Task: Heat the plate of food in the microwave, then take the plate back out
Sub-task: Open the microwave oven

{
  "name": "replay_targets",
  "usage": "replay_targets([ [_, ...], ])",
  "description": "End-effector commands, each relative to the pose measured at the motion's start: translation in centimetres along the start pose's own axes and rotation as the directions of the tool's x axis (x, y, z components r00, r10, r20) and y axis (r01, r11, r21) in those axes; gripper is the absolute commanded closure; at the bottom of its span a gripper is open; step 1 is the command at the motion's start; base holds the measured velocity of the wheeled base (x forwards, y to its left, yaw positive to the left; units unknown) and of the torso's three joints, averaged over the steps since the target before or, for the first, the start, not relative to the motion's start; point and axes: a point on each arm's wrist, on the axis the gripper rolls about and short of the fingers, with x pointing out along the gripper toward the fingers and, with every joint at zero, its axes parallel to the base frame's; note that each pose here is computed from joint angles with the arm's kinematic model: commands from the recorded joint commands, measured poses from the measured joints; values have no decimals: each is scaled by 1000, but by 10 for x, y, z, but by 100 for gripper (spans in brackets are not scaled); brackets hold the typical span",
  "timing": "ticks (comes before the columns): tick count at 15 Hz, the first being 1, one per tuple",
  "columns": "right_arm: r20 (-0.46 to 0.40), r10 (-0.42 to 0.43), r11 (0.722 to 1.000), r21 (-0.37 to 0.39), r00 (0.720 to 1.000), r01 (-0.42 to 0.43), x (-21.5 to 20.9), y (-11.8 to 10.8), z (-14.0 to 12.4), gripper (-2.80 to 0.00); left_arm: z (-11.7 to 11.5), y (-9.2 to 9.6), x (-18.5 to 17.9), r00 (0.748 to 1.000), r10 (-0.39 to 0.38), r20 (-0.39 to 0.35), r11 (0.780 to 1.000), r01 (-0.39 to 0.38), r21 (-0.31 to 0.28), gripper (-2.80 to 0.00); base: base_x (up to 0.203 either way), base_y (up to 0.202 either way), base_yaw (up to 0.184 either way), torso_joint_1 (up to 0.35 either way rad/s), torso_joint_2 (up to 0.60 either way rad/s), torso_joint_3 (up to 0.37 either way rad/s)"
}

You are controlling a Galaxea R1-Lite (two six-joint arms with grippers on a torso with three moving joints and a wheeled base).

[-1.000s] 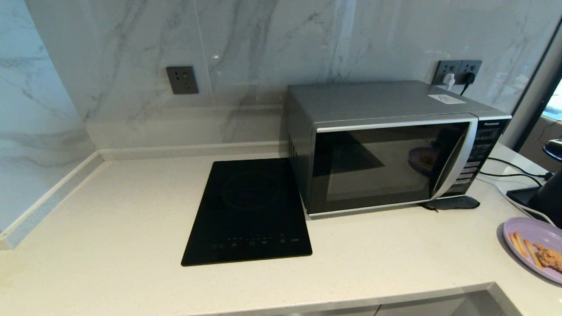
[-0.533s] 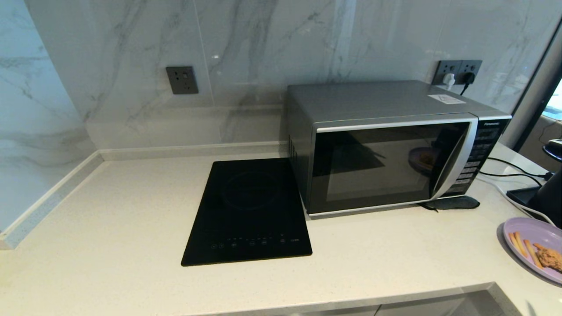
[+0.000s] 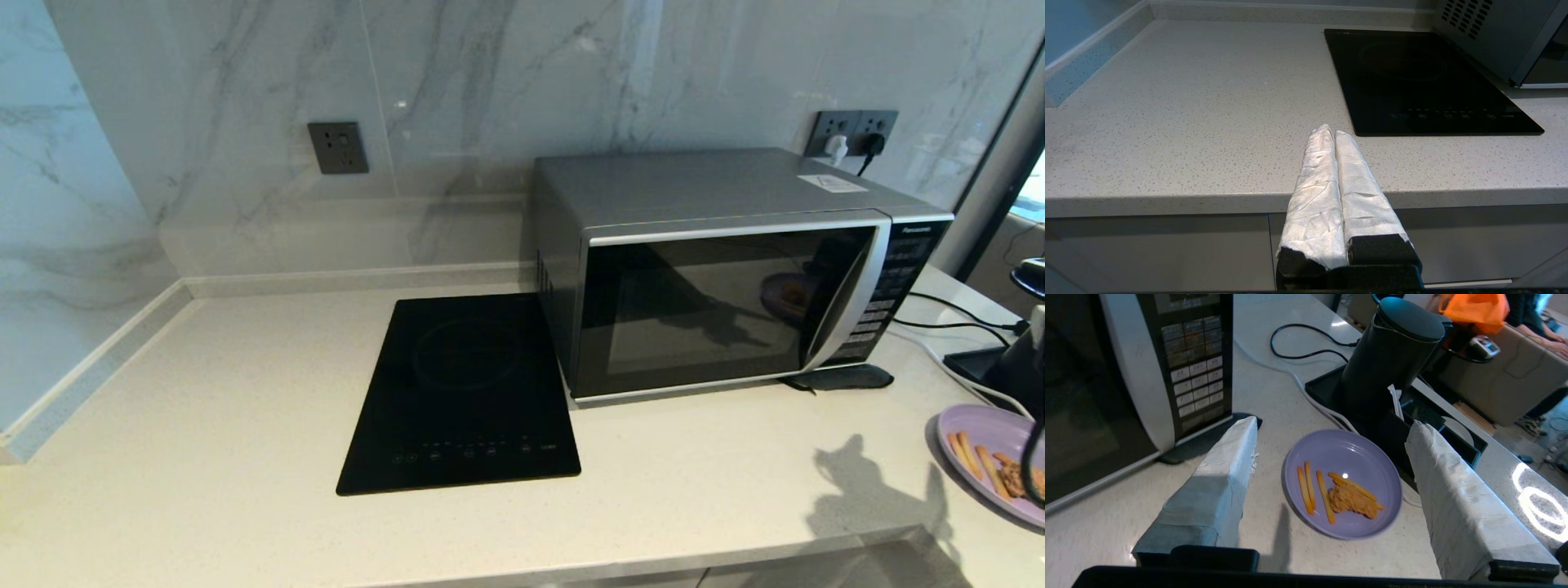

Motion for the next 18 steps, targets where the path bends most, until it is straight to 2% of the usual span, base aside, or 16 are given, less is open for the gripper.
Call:
replay_targets([
  [1, -46, -47, 998, -52, 998, 45, 33, 54, -18, -280, 0, 0, 0, 1000, 1, -1, 1000, -1, -1, 0, 0, 0, 0, 0, 0, 0],
  [3, -32, -38, 998, -48, 999, 36, 32, 81, -19, -280, 0, 0, 0, 1000, 1, -1, 1000, -1, -1, 0, 0, 0, 0, 0, 0, 0],
  [6, -50, -2, 999, -35, 999, 0, 37, 102, -25, -280, 0, 0, 0, 1000, 1, -1, 1000, -1, -1, 0, 0, 0, 0, 0, 0, 0],
  [9, -105, 22, 998, -59, 994, -29, 41, 108, -36, -280, 0, 0, 0, 1000, 1, -1, 1000, -1, -1, 0, 0, 0, 0, 0, 0, 0],
  [12, -135, 19, 998, -50, 991, -26, 48, 118, -37, -280, 0, 0, 0, 1000, 1, -1, 1000, -1, -1, 0, 0, 0, 0, 0, 0, 0],
  [17, -130, 4, 999, -39, 991, -9, 65, 139, -34, -280, 0, 0, 0, 1000, 1, -1, 1000, -1, -1, 0, 0, 0, 0, 0, 0, 0],
  [18, -127, -26, 999, -45, 992, 20, 69, 144, -36, -280, 0, 0, 0, 1000, 1, -1, 1000, -1, -1, 0, 0, 0, 0, 0, 0, 0],
])
